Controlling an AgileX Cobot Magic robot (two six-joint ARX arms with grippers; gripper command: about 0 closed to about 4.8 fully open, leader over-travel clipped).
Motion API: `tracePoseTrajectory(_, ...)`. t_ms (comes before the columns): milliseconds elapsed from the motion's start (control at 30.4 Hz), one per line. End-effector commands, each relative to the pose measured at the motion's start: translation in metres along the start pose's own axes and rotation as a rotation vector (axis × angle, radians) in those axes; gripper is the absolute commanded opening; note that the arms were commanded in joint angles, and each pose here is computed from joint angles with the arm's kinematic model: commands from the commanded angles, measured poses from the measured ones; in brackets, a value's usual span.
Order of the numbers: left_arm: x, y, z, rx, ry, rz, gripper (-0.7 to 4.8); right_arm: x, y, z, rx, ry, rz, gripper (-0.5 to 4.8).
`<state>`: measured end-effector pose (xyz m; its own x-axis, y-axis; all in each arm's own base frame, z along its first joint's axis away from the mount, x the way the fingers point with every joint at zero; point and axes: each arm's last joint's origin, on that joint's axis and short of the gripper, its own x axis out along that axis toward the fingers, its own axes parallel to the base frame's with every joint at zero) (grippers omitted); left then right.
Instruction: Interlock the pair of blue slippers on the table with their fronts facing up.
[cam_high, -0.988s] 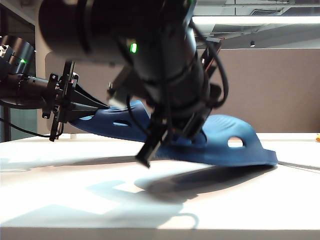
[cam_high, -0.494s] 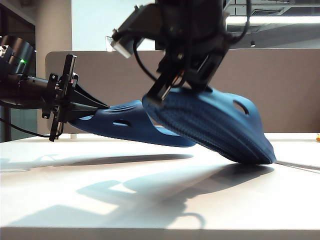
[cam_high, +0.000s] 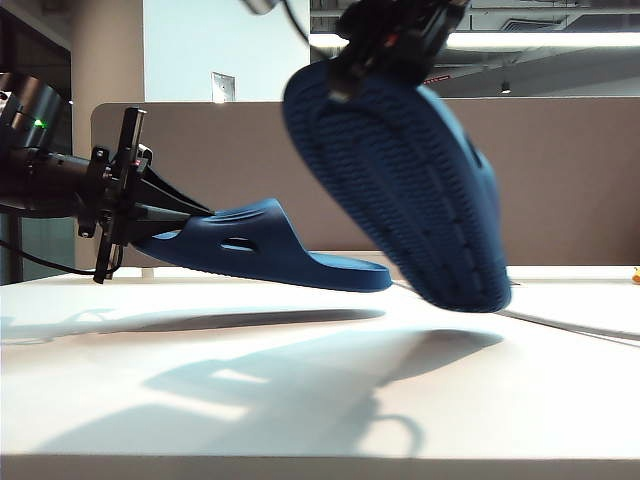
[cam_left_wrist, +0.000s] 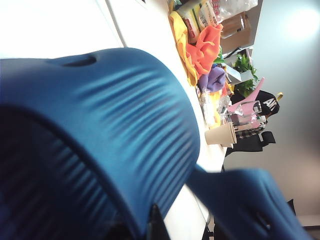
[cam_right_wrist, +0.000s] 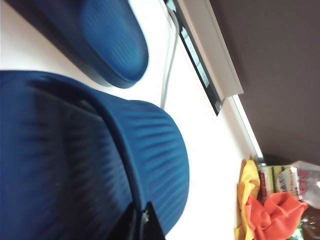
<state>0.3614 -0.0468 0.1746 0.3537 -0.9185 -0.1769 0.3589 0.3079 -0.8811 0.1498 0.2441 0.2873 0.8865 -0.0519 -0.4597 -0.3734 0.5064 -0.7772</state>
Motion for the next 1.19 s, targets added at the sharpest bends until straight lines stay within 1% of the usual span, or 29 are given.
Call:
tracePoseTrajectory(33, -0.004, -0.003, 0.004, 0.03, -0.002, -0.022, -0.06, 0.0, -0.024, -0.005, 0.063, -0.025, 0.042, -0.01)
tracePoseTrajectory(198, -0.006, -0.002, 0.003, 0.024, 0.011, -0.035, -0.06, -0.006, -0.063, -0.016, 0.11, -0.116, 0.102, -0.01)
tracePoseTrajectory(263, -0.006, -0.003, 0.003, 0.025, 0.016, -0.04, -0.06, -0.011, -0.078, -0.021, 0.126, -0.187, 0.142, -0.01)
tracePoseTrajectory(362, -0.006, -0.003, 0.003, 0.025, 0.023, -0.048, -0.06, -0.02, -0.098, -0.031, 0.153, -0.306, 0.237, -0.01)
tracePoseTrajectory(494, -0.006, -0.004, 0.003, 0.022, 0.044, -0.071, -0.06, -0.024, -0.126, -0.048, 0.244, -0.396, 0.283, -0.01)
tracePoseTrajectory(593, -0.006, -0.005, 0.002, 0.022, 0.072, -0.101, -0.06, -0.019, -0.145, -0.062, 0.299, -0.454, 0.341, -0.01)
tracePoseTrajectory(659, -0.006, -0.005, 0.001, 0.019, 0.09, -0.12, -0.06, -0.014, -0.151, -0.068, 0.318, -0.485, 0.397, -0.01)
tracePoseTrajectory(724, -0.006, -0.006, 0.0, 0.013, 0.119, -0.151, -0.06, -0.009, -0.156, -0.071, 0.328, -0.51, 0.429, -0.01)
tracePoseTrajectory(823, -0.007, -0.007, -0.001, -0.002, 0.167, -0.198, -0.06, -0.007, -0.157, -0.07, 0.318, -0.54, 0.434, -0.01)
tracePoseTrajectory(889, -0.007, -0.007, -0.002, -0.027, 0.189, -0.216, -0.06, -0.006, -0.157, -0.07, 0.278, -0.552, 0.424, -0.01)
tracePoseTrajectory(988, -0.007, -0.008, -0.003, -0.05, 0.215, -0.237, -0.06, -0.004, -0.156, -0.068, 0.245, -0.584, 0.461, -0.01)
tracePoseTrajectory(1087, -0.007, -0.008, -0.003, -0.061, 0.229, -0.247, -0.06, -0.001, -0.154, -0.067, 0.193, -0.595, 0.461, -0.01)
tracePoseTrajectory(1152, -0.007, -0.008, -0.004, -0.068, 0.23, -0.246, -0.06, 0.001, -0.152, -0.065, 0.169, -0.625, 0.496, -0.01)
tracePoseTrajectory(1185, -0.007, -0.008, -0.004, -0.068, 0.23, -0.246, -0.06, 0.004, -0.15, -0.065, 0.162, -0.617, 0.511, -0.01)
